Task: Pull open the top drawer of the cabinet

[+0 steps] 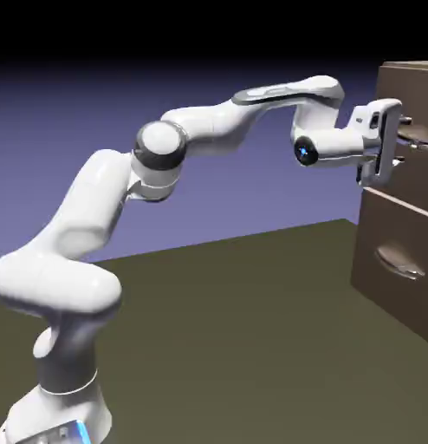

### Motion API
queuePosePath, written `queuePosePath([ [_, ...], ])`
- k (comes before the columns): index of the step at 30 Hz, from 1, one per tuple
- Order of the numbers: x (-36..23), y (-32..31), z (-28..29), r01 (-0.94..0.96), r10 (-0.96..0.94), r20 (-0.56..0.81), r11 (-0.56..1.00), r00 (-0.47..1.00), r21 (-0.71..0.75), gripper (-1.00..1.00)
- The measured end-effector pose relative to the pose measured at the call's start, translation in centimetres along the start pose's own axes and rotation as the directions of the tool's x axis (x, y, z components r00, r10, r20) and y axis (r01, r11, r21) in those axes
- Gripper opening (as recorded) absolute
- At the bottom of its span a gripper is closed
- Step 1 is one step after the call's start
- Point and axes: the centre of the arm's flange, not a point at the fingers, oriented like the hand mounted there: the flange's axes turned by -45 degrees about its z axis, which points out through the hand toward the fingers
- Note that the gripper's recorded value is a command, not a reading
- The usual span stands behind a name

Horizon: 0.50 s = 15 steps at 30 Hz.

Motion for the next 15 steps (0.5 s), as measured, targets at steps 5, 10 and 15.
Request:
queuePosePath([
  [5,-0.1,-0.1,0.3,-0.003,0.003,0.002,1.000,1.000,-0.001,-1.00],
  [10,-0.1,-0.1,-2.1,-0.004,0.004,0.002,1.000,1.000,-0.002,-1.00],
  [15,-0.1,-0.1,-5.0,-0.004,0.004,0.002,1.000,1.000,-0.001,-1.00],
])
